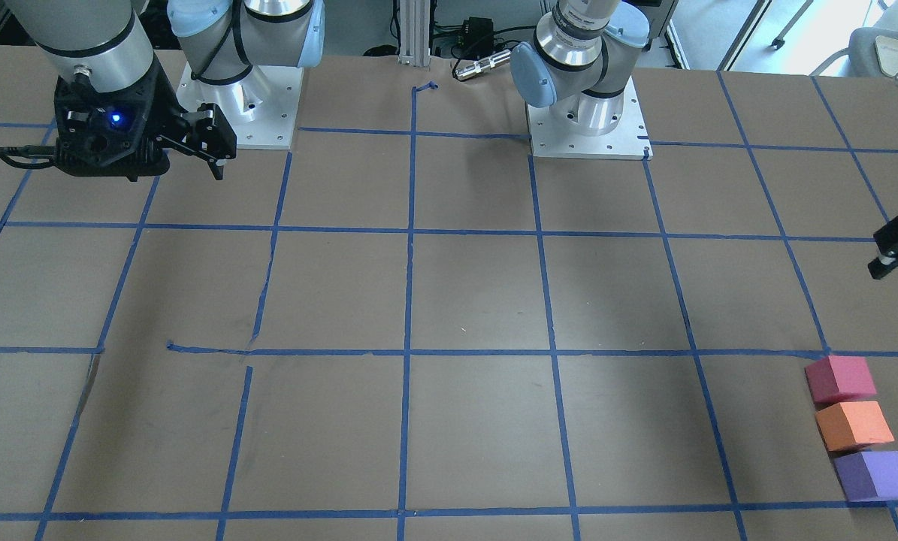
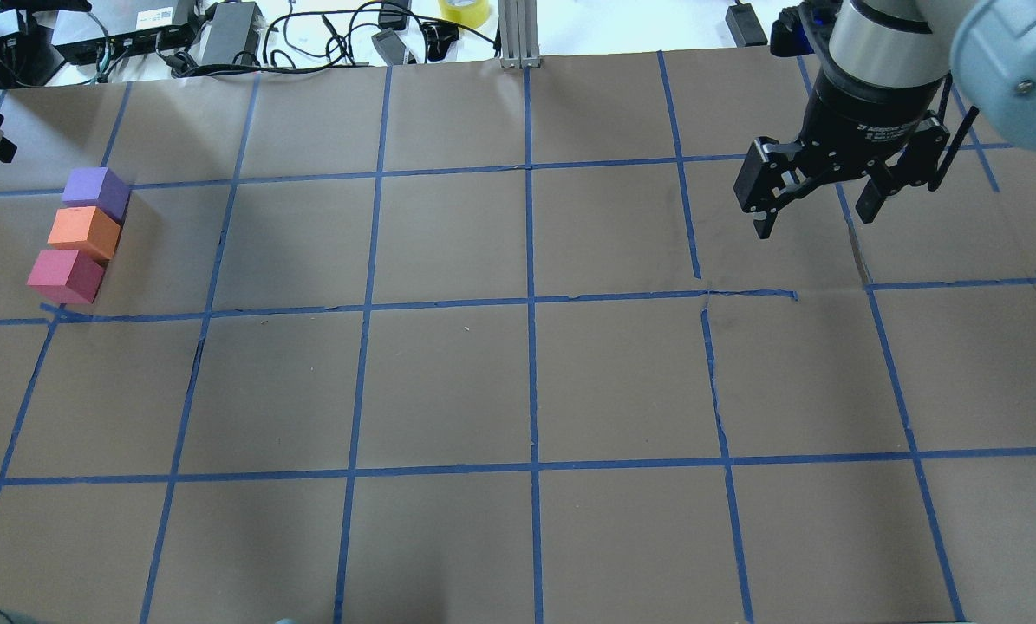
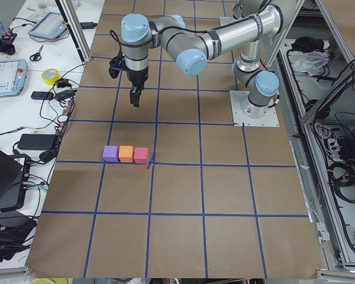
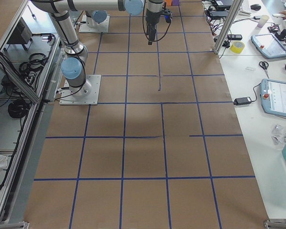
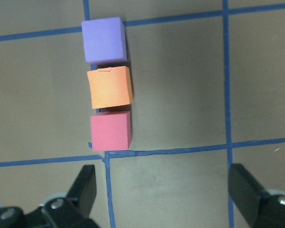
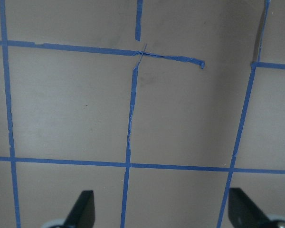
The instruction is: Arrange blocks in a line
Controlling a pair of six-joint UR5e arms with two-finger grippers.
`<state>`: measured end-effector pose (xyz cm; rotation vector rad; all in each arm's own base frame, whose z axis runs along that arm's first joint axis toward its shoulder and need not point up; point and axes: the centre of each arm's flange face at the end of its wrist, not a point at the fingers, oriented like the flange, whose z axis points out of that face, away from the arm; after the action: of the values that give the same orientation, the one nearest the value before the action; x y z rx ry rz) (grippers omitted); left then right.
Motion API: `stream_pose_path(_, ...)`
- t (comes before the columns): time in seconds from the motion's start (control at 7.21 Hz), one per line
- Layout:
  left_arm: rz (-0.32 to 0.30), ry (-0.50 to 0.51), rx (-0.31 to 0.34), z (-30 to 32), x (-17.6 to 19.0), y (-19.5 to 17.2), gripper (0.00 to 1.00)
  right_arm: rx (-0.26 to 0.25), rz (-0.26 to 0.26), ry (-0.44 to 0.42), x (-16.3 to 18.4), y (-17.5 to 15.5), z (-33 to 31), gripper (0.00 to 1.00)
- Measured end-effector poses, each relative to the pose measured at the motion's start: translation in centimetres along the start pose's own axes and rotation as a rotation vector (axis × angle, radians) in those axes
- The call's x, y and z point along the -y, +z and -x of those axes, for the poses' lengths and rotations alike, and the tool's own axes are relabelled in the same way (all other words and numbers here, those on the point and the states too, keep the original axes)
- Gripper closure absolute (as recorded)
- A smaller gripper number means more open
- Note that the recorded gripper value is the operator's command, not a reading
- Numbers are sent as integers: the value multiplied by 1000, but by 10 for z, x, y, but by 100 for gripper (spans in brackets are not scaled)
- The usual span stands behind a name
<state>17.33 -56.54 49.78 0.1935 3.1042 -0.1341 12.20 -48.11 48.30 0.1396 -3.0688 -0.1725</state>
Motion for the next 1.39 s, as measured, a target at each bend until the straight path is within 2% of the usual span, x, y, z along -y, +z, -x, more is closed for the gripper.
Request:
stream_pose_path(0.28,14,-3,-19,-38,-29,-13,0,-1,0,0,0,0,0,0)
stream_pose_path(0.42,18,-49,-27,-50,-37,-12,0,-1,0,1,0,0,0,0)
stream_pose_path(0.55,17,-111,-34,-68,-38,-13,0,-2,1,2,0,0,0,0)
stream_pose_path(0.69,16,-131,-39,-104,-30,-14,0,-1,1,3,0,0,0,0)
stream_pose_path(1.11,35,-63,-49,-228,-5,-7,0,13,2,4,0,1,2,0)
stream_pose_path(1.39,40,-35,-41,-264,0,-3,0,14,-7,2,0,-1,3,0)
